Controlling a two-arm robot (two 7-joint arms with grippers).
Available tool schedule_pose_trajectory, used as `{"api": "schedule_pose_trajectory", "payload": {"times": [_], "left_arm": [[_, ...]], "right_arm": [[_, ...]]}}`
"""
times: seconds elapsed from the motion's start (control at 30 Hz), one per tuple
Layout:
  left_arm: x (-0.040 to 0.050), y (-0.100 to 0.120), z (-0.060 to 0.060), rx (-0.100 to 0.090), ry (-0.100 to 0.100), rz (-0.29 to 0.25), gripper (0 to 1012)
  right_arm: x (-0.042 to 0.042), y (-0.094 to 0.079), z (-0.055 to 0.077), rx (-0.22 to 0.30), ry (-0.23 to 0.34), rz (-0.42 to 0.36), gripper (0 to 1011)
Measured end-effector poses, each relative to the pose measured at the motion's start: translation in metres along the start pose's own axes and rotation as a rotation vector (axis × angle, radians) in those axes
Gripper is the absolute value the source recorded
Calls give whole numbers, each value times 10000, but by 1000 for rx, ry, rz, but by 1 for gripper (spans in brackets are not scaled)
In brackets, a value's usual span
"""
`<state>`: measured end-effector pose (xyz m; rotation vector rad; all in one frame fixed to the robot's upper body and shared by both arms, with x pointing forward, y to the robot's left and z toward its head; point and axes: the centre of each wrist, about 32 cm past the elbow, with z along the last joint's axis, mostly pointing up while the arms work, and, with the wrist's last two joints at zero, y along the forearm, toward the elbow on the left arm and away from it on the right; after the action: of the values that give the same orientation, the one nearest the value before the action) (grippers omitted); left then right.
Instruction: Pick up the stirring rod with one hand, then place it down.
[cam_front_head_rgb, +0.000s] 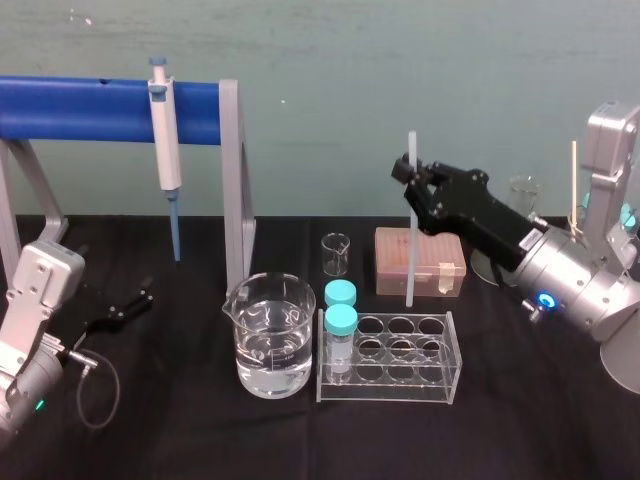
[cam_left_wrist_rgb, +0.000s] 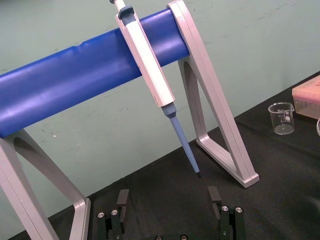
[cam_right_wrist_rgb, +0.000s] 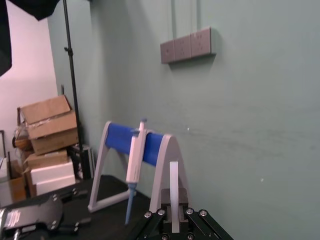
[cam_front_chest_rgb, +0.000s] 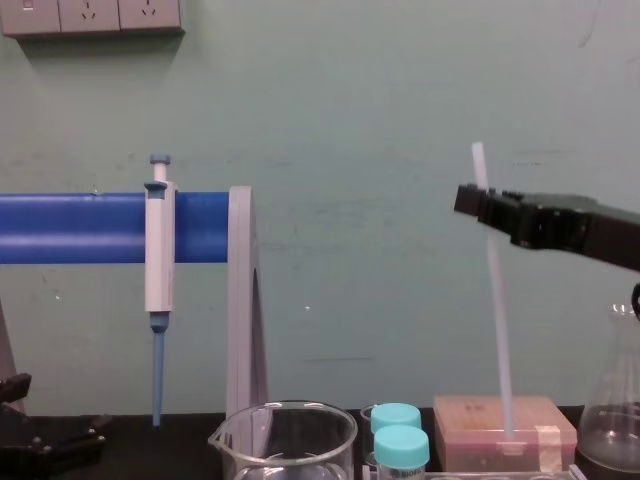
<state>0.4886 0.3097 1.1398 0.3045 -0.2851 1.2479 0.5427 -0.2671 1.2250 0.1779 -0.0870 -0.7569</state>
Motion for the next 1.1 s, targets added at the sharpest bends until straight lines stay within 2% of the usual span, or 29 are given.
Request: {"api": "schedule_pose_trajectory", "payload": {"times": [0.2, 0.5, 0.87, 1.1], "left_arm": [[0, 0, 0, 0, 0, 0, 1000], [0, 0, 0, 0, 0, 0, 1000], [0, 0, 0, 0, 0, 0, 1000], [0, 0, 0, 0, 0, 0, 1000]], "right_arm": [[-45, -39, -76, -26, 8, 4, 70], [-79, -54, -248, 2, -17, -16, 70], [-96, -44, -362, -8, -11, -28, 70], [-106, -35, -460, 15, -23, -39, 70]]}}
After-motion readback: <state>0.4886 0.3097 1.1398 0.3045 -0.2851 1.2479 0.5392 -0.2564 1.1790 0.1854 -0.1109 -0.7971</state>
